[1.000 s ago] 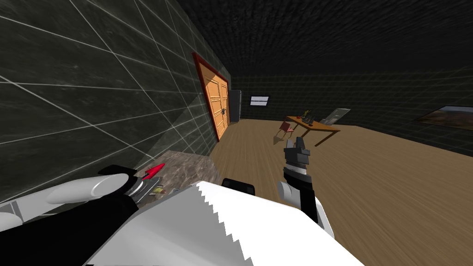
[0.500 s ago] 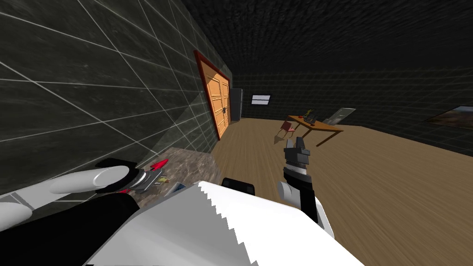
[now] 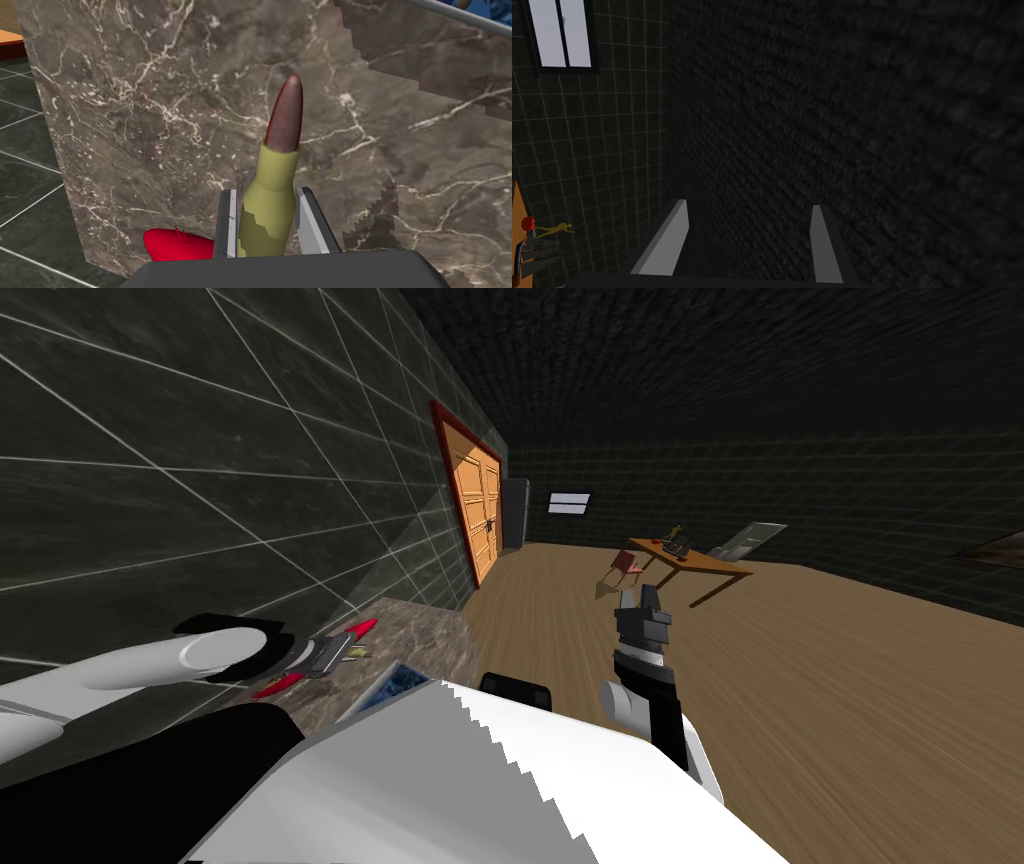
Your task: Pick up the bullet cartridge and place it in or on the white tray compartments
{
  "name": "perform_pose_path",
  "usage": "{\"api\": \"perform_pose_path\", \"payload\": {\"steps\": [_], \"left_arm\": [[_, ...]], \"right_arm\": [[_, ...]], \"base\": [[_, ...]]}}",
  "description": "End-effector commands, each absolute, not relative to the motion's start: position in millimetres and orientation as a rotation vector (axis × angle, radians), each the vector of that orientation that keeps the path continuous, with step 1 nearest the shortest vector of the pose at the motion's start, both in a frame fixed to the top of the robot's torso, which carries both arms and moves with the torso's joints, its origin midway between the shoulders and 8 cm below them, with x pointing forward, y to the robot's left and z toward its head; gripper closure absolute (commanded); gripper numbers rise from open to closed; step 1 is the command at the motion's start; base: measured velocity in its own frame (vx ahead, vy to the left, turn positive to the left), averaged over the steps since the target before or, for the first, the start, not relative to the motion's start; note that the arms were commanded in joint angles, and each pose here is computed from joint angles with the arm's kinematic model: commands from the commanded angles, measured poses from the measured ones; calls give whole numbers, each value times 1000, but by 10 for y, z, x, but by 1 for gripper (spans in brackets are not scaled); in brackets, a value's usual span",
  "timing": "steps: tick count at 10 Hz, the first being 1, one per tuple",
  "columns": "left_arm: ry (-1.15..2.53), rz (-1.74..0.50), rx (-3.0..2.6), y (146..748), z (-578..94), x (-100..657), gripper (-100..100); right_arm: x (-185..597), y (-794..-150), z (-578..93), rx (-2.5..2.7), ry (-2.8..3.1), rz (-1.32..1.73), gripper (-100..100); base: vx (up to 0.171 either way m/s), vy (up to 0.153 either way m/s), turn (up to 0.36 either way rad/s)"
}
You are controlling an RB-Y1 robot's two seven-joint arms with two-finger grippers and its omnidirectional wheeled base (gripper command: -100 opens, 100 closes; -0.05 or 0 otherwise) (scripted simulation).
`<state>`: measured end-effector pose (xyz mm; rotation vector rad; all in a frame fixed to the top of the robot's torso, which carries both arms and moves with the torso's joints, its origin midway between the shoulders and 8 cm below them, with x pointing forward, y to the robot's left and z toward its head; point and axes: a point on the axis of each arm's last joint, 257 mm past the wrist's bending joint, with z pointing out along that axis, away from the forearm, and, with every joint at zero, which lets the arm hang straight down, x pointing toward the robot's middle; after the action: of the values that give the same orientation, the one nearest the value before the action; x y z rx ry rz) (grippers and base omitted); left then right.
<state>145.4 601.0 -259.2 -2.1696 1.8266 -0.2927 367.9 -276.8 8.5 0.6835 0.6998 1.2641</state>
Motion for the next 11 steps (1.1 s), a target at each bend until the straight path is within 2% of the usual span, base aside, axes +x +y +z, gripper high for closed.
{"api": "perform_pose_path", "payload": {"steps": [1,8,11], "left_arm": [[1767,-358,-2157,6035,-2422,1649,100],[1594,-609,-2080,6090,-1694,2247,100],[1696,-577,-2042,5864,-1769,2156,100]], "right_arm": [[3679,-2768,85,684,700,1264,0],[3679,-2768,85,684,700,1264,0],[3679,-2767,85,684,700,1264,0]], "base": [[-100,-43,47],[-99,-72,86],[-106,-136,100]]}}
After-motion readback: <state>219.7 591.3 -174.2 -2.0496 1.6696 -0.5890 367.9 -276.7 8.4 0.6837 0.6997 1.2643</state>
